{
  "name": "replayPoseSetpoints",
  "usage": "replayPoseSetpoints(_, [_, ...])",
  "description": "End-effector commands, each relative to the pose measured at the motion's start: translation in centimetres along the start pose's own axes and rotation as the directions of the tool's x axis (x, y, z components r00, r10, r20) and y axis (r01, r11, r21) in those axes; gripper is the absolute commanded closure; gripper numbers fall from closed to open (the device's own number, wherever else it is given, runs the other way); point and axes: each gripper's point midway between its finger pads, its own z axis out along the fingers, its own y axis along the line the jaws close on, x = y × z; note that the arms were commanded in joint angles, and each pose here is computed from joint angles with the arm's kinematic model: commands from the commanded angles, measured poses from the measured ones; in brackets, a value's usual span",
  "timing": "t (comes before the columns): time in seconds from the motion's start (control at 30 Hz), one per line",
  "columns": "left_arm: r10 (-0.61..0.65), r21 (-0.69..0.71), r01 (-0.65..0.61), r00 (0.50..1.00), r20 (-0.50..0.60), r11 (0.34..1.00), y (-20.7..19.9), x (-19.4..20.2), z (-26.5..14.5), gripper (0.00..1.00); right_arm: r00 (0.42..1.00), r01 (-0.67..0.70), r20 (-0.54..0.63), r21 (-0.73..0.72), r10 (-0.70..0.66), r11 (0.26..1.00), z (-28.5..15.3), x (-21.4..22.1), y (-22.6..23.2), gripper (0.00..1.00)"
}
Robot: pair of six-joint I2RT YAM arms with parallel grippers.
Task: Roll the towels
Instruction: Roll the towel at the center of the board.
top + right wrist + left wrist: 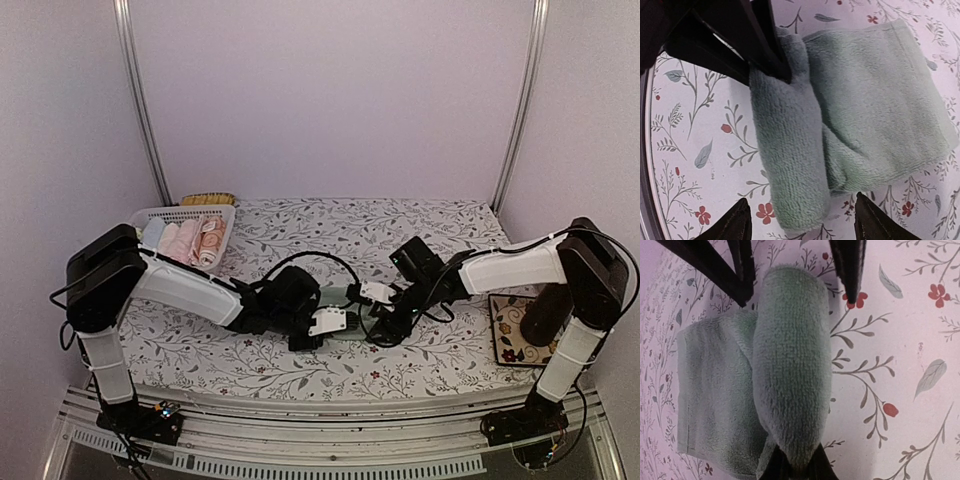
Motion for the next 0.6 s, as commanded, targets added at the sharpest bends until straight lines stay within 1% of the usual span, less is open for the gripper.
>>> replayPoseSetpoints(0.0, [-0.099, 0.21, 0.111, 0.993, -0.067, 0.971, -3.3, 2.5, 0.3, 1.0, 1.0, -0.005, 0.028, 0.206, 0.0, 0.978, -2.0, -0.2, -3.1, 0.26])
replayPoseSetpoints(0.03, [-0.113, 0.228, 0.126, 0.991, -0.071, 0.965, -3.3, 2.5, 0.3, 1.0, 0.999, 0.0, 0.034, 0.235, -0.008, 0.972, -2.3, -0.1, -3.4, 0.23])
replayPoseSetpoints(0.13, [-0.161, 0.287, 0.181, 0.983, -0.094, 0.941, -3.4, 2.6, 0.5, 1.0, 0.998, 0.015, 0.048, 0.306, -0.031, 0.952, -3.4, -0.1, -4.0, 0.22])
replayPoseSetpoints(0.27, [-0.233, 0.363, 0.273, 0.961, -0.15, 0.891, -3.6, 3.4, 1.4, 1.0, 0.994, 0.046, 0.076, 0.384, -0.081, 0.922, -4.9, -0.6, -4.6, 0.19])
replayPoseSetpoints(0.43, [-0.332, 0.476, 0.39, 0.921, -0.205, 0.788, -3.8, 3.3, 1.9, 1.0, 0.985, 0.097, 0.076, 0.495, -0.154, 0.863, -6.4, -0.8, -5.3, 0.18])
replayPoseSetpoints(0.57, [-0.37, 0.524, 0.433, 0.901, -0.226, 0.734, -3.9, 3.3, 2.0, 1.0, 0.971, 0.163, 0.055, 0.564, -0.234, 0.81, -7.0, -1.2, -5.1, 0.16])
